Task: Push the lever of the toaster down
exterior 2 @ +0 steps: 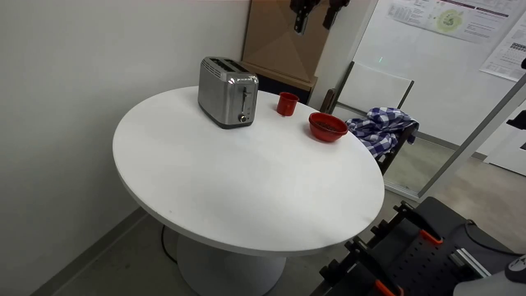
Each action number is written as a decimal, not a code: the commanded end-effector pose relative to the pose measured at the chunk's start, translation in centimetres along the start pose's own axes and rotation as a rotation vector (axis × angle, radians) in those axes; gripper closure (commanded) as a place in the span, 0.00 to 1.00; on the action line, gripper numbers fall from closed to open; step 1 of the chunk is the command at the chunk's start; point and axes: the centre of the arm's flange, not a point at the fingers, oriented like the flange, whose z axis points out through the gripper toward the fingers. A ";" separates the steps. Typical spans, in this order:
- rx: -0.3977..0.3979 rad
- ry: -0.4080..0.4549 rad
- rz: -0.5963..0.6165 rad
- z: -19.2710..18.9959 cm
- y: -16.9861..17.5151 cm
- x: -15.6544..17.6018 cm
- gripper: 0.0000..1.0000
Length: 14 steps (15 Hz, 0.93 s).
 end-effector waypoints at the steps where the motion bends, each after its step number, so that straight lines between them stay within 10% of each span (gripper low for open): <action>1: -0.028 0.007 0.021 3.0 -0.4 4.6 0.47; 8: -0.106 0.103 -0.031 8.9 -2.2 8.8 0.99; 14: -0.091 0.156 -0.078 13.9 -5.6 11.0 1.00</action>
